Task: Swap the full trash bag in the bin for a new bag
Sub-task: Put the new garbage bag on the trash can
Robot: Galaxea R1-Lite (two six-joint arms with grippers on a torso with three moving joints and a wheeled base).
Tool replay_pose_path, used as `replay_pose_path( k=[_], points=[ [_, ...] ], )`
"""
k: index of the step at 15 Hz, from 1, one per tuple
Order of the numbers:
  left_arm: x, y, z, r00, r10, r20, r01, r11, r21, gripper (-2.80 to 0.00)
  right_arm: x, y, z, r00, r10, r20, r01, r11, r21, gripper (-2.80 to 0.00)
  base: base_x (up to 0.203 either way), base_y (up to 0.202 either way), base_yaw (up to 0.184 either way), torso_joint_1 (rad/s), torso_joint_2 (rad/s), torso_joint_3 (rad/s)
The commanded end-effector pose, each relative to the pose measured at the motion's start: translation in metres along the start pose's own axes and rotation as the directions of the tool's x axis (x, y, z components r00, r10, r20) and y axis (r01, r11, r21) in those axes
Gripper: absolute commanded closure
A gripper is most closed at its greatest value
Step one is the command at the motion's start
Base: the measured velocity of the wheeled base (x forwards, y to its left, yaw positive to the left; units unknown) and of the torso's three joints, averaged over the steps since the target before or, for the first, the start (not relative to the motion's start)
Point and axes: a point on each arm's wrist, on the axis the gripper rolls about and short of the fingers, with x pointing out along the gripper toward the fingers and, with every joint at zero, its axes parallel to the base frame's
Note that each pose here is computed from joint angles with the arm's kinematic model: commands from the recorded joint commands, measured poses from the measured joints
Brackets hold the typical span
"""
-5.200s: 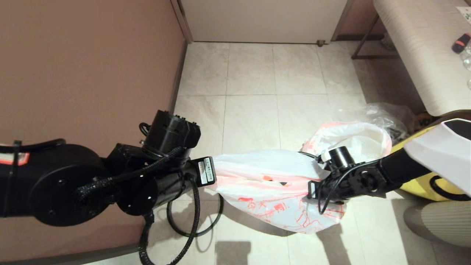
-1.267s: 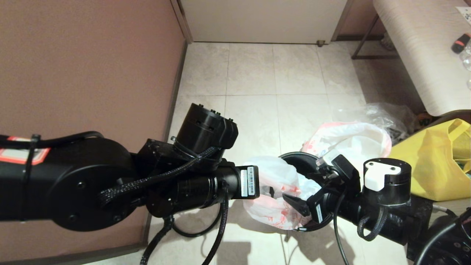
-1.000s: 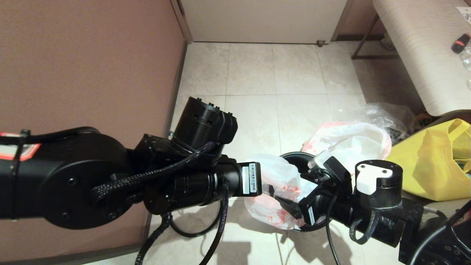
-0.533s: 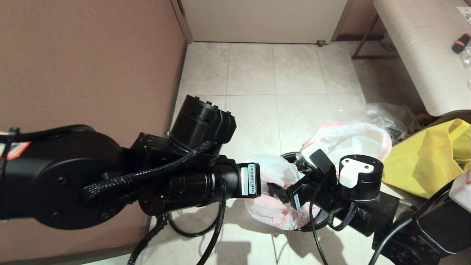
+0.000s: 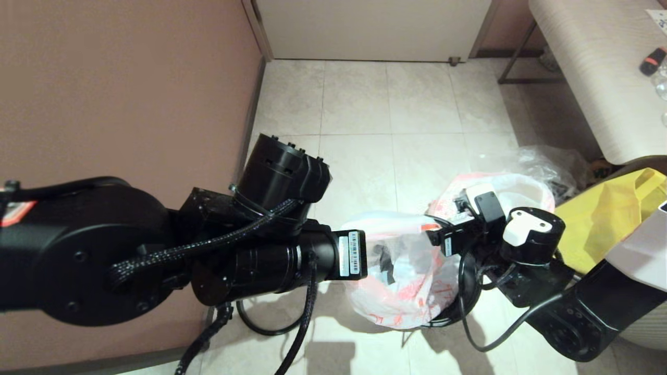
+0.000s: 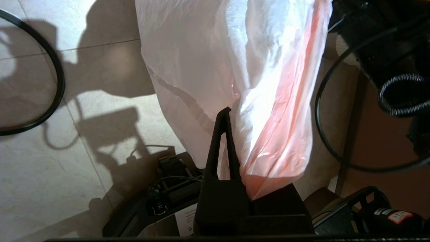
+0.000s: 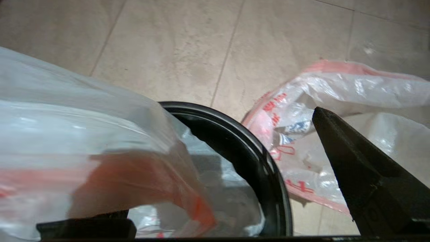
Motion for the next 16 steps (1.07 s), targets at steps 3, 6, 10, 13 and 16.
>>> replay_pose_path(
  k=[3,6,10,13,16],
  points=[
    [0.011,0.001,-0.003,1.000,0.002,-0.030,-0.002,1.000,-0.001,0.00,0.011,-0.015,-0.018,0.998,-0.047,-0.038,0.047,0.999,-0.005,-0.28,0.000,0.000,0.000,0.000,0.00,0.000],
    [0.036,0.006,-0.003,0.998,0.041,-0.053,-0.042,0.999,-0.008,0.00,0.015,-0.028,-0.026,0.996,-0.058,-0.061,0.060,0.998,0.026,0.00,0.000,0.000,0.000,0.000,0.00,0.000],
    [0.081,0.017,0.022,0.995,0.092,-0.031,-0.094,0.994,-0.047,0.00,0.020,-0.066,-0.023,0.989,-0.002,-0.149,0.028,0.985,0.172,0.00,0.000,0.000,0.000,0.000,0.00,0.000],
    [0.113,0.028,0.045,0.990,0.136,-0.026,-0.137,0.989,-0.051,0.00,0.030,-0.100,-0.006,0.974,0.068,-0.214,-0.011,0.966,0.260,0.00,0.000,0.000,0.000,0.000,0.00,0.000],
    [0.148,0.049,0.057,0.979,0.199,-0.053,-0.201,0.978,-0.046,0.00,0.043,-0.127,0.003,0.945,0.149,-0.290,-0.049,0.944,0.327,0.00,0.000,0.000,0.000,0.000,0.00,0.000]
  ],
)
